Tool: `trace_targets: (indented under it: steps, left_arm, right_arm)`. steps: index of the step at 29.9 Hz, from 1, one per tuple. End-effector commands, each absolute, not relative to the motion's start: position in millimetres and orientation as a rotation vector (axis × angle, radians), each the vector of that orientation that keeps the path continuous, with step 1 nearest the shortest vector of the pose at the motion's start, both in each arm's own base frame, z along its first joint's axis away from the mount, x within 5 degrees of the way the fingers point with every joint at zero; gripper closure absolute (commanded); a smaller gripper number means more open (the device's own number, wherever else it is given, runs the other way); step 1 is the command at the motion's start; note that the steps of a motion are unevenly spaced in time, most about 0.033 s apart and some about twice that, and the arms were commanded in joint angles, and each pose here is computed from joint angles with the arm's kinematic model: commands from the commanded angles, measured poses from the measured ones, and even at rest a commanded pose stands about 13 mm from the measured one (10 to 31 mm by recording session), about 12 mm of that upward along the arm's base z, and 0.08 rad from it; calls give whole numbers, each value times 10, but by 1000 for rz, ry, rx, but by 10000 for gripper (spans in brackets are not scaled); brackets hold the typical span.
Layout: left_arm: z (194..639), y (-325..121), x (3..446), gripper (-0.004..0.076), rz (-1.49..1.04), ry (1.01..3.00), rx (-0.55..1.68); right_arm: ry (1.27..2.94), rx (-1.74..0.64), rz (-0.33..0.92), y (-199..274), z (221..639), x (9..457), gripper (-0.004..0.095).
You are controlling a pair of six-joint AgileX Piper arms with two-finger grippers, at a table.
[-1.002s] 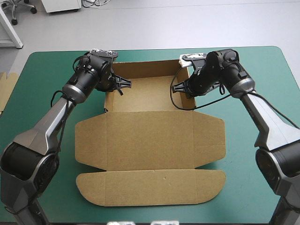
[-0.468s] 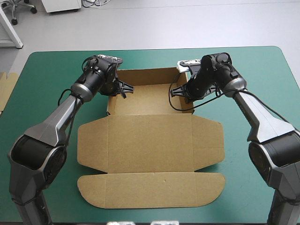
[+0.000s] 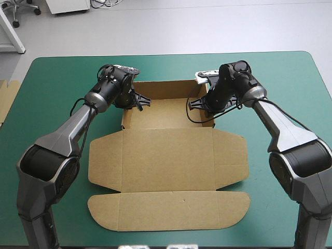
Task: Fold the box
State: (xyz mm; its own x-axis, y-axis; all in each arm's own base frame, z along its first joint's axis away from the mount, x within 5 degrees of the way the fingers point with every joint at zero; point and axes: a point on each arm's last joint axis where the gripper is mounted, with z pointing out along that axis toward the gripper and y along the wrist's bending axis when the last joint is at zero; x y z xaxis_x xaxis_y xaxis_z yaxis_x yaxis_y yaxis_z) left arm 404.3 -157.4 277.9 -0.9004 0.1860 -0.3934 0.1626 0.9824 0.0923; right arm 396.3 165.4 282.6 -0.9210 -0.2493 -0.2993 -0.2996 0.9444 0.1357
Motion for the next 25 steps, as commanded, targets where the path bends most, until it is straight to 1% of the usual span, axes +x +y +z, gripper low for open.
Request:
trace_targets:
  steps: [1,7,25]
  left_arm:
    - [3076,-1571,4039,734,40,2584,277]
    - [2985,-1605,4081,734,21,2596,276]
    - [2952,-1613,4100,733,31,2592,310]
  right_arm:
    - [2764,-471,251,1643,2955,3960,921]
    - [2802,-472,243,1656,2803,4015,921]
    - [2764,-474,256,1631,2813,4059,919]
